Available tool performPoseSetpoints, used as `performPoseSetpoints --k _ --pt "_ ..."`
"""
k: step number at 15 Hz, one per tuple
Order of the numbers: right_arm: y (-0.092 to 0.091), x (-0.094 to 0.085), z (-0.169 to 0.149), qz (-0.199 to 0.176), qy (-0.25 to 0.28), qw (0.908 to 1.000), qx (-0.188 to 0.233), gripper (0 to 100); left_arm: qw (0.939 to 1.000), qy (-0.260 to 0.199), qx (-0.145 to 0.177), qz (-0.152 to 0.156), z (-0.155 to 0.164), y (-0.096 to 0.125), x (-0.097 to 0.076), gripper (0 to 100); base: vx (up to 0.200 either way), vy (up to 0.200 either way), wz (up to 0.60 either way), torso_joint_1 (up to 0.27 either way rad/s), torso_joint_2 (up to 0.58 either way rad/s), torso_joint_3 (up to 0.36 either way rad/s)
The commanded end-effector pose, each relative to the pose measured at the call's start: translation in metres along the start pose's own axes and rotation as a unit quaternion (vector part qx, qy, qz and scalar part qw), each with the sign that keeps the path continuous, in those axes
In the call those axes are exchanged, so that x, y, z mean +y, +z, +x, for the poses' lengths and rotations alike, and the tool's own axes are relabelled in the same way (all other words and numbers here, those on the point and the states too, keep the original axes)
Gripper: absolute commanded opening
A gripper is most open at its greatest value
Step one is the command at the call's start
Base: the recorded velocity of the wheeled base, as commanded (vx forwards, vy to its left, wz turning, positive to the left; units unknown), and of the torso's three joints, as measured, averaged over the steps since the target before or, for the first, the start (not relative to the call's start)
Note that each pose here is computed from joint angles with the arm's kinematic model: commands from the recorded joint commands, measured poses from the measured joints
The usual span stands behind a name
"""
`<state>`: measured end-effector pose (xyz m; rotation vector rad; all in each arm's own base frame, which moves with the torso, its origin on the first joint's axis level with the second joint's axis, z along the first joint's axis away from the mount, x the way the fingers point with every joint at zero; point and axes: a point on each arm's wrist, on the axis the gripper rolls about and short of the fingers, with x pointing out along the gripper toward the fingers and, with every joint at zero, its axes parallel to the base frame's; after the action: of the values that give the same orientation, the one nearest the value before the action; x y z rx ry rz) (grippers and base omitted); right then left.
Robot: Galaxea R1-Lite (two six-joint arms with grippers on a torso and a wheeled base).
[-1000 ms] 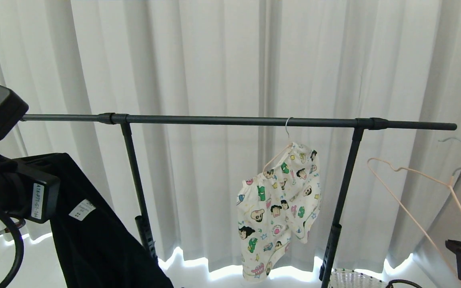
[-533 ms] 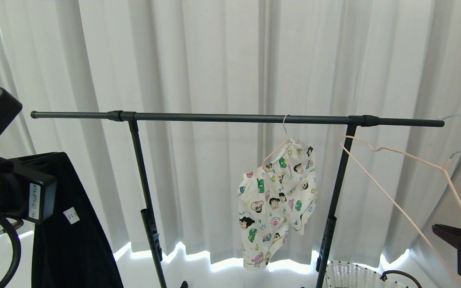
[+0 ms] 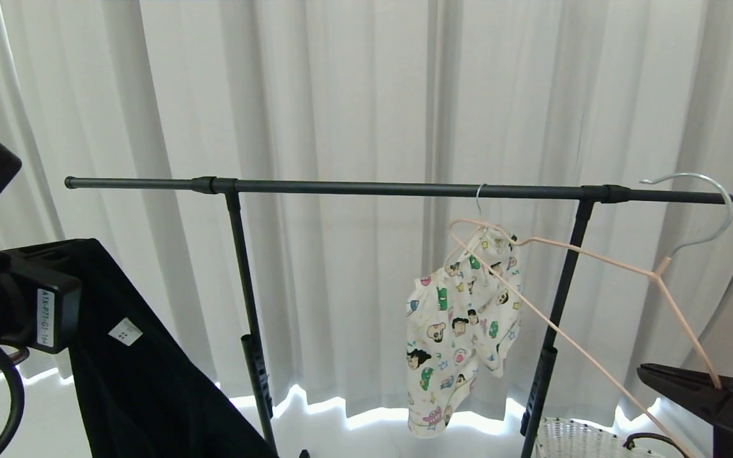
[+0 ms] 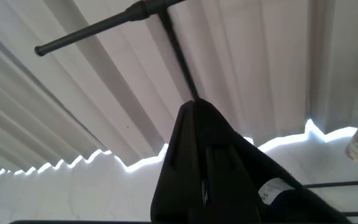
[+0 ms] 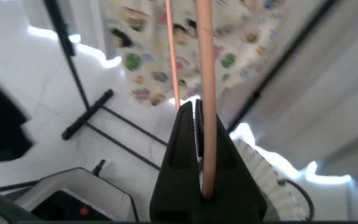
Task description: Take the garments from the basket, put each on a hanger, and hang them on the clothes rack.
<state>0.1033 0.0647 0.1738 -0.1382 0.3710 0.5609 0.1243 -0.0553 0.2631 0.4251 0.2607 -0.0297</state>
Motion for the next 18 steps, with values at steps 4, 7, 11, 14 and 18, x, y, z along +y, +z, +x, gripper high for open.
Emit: performPoseSetpoints --k 4,7,11,14,18 --pt "0.005 0.012 0.000 -0.025 0.047 0.9986 -0.007 0 1.0000 0.000 0.001 0.001 0.001 0.000 0.000 0 0.000 0.200 0.00 0.005 0.00 -0.001" --pt "0.004 0.024 0.001 -0.040 0.090 0.9951 -0.001 0 1.0000 -0.003 0.002 0.002 0.001 -0.001 -0.001 0 0.000 0.200 0.00 0.005 0.00 0.001" --pt "0.009 0.044 0.003 -0.043 0.155 0.9870 0.003 0 0.9983 -0.049 0.007 0.030 0.003 -0.006 -0.020 0 0.000 0.000 0.00 0.000 0.00 0.000" --pt "0.016 0.066 -0.003 0.003 0.226 0.9741 0.010 0 0.9979 -0.041 0.038 0.032 0.025 0.000 -0.036 0 0.000 0.000 0.00 0.000 0.00 0.000" --pt "0.011 0.081 0.000 0.057 0.259 0.9627 0.053 0 0.9967 -0.025 0.073 -0.022 0.064 0.017 -0.058 0 0.000 0.000 0.00 0.000 0.00 0.000"
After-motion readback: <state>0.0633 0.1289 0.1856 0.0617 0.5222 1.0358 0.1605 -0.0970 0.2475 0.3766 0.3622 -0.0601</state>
